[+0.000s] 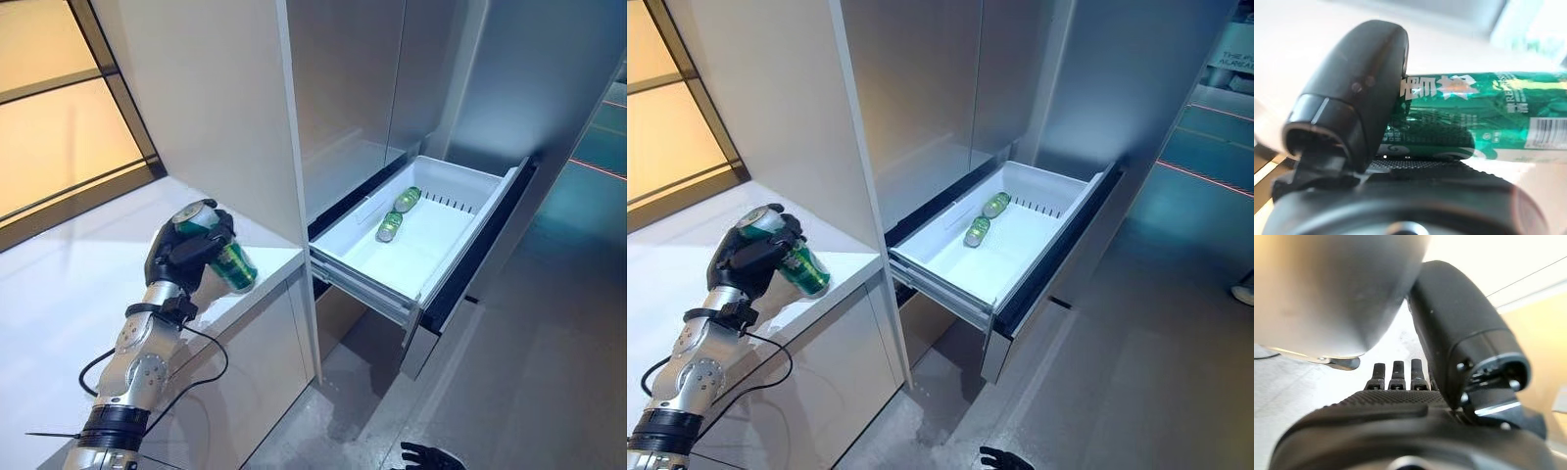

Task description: Put drinks into fridge and close the fridge

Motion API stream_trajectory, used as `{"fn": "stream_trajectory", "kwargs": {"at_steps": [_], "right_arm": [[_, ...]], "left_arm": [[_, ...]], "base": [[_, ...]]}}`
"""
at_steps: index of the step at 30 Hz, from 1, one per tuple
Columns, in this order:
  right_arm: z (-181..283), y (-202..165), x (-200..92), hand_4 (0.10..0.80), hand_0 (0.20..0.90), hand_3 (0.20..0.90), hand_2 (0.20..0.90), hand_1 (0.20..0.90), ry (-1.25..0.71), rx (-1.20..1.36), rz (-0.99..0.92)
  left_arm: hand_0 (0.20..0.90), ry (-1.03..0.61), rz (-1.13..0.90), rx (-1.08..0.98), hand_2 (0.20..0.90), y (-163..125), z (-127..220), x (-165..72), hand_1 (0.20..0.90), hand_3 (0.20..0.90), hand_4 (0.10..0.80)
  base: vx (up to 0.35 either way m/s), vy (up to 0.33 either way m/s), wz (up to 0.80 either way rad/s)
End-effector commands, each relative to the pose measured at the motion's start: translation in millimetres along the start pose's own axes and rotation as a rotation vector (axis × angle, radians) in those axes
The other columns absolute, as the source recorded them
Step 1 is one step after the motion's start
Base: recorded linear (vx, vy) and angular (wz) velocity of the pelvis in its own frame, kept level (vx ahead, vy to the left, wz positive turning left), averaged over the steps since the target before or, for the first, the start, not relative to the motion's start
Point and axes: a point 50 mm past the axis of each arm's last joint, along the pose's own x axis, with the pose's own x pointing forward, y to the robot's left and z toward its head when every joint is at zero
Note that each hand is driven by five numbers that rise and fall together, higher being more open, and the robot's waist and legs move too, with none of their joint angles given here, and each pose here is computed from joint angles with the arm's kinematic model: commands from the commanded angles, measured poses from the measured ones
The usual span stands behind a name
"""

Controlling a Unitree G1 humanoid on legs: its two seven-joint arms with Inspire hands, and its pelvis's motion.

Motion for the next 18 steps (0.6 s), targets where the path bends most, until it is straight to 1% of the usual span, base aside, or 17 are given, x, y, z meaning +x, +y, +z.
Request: {"fn": "stream_trajectory", "kwargs": {"at_steps": [1, 4, 6, 7, 11, 12, 13, 14, 15, 16, 17, 18], "right_arm": [[72, -5, -1, 0.8, 0.9, 0.9, 0.9, 0.9, -0.311, -0.101, 0.06], [102, 15, -7, 0.8, 0.9, 0.9, 0.9, 0.9, -0.402, -0.184, 0.173], [115, 28, -12, 0.8, 0.9, 0.9, 0.9, 0.9, -0.448, -0.216, 0.229], [130, 39, -20, 0.8, 0.9, 0.9, 0.9, 0.9, -0.491, -0.232, 0.288], [164, 46, -43, 0.8, 0.9, 0.9, 0.9, 0.9, -0.628, -0.259, 0.395], [176, 45, -52, 0.8, 0.9, 0.9, 0.9, 0.9, -0.703, -0.27, 0.426], [198, 47, -70, 0.8, 0.9, 0.9, 0.9, 0.9, -0.799, -0.29, 0.444], [211, 48, -82, 0.8, 0.9, 0.9, 0.9, 0.9, -0.865, -0.305, 0.455], [218, 48, -88, 0.8, 0.9, 0.9, 0.9, 0.9, -0.903, -0.316, 0.462], [230, 49, -102, 0.8, 0.9, 0.9, 0.9, 0.9, -0.967, -0.324, 0.483], [234, 49, -107, 0.8, 0.9, 0.9, 0.9, 0.9, -1.003, -0.334, 0.49], [247, 50, -122, 0.8, 0.9, 0.9, 0.9, 0.9, -1.072, -0.35, 0.506]], "left_arm": [[0.3, -0.407, -0.556, -0.106, 0.3, -93, 89, 27, 0.3, 0.2, 0.1], [0.3, -0.396, -0.683, -0.132, 0.3, -109, 84, 22, 0.3, 0.2, 0.1], [0.3, -0.395, -0.728, -0.132, 0.3, -113, 80, 18, 0.3, 0.2, 0.1], [0.3, -0.39, -0.773, -0.133, 0.3, -117, 74, 14, 0.3, 0.2, 0.1], [0.3, -0.387, -0.846, -0.104, 0.3, -120, 61, 4, 0.3, 0.2, 0.1], [0.3, -0.388, -0.864, -0.08, 0.3, -120, 58, 1, 0.3, 0.2, 0.1], [0.3, -0.377, -0.886, -0.063, 0.3, -119, 54, -2, 0.3, 0.2, 0.1], [0.3, -0.363, -0.903, -0.064, 0.3, -119, 50, -4, 0.3, 0.2, 0.1], [0.3, -0.356, -0.91, -0.062, 0.3, -119, 49, -5, 0.3, 0.2, 0.1], [0.3, -0.343, -0.921, -0.058, 0.3, -118, 46, -7, 0.3, 0.2, 0.1], [0.3, -0.335, -0.926, -0.063, 0.3, -118, 45, -7, 0.3, 0.2, 0.1], [0.3, -0.32, -0.934, -0.067, 0.3, -116, 42, -9, 0.3, 0.2, 0.1]], "base": [[-0.051, -0.022, -0.07], [-0.046, -0.027, -0.05], [-0.016, -0.013, 0.0], [0.0, 0.0, 0.0], [-0.018, -0.019, -0.07], [-0.022, -0.005, -0.07], [-0.024, -0.003, -0.06], [0.0, 0.0, 0.0], [0.0, 0.0, 0.0], [0.0, 0.0, 0.0], [0.0, 0.0, 0.0], [0.0, 0.0, 0.0]]}}
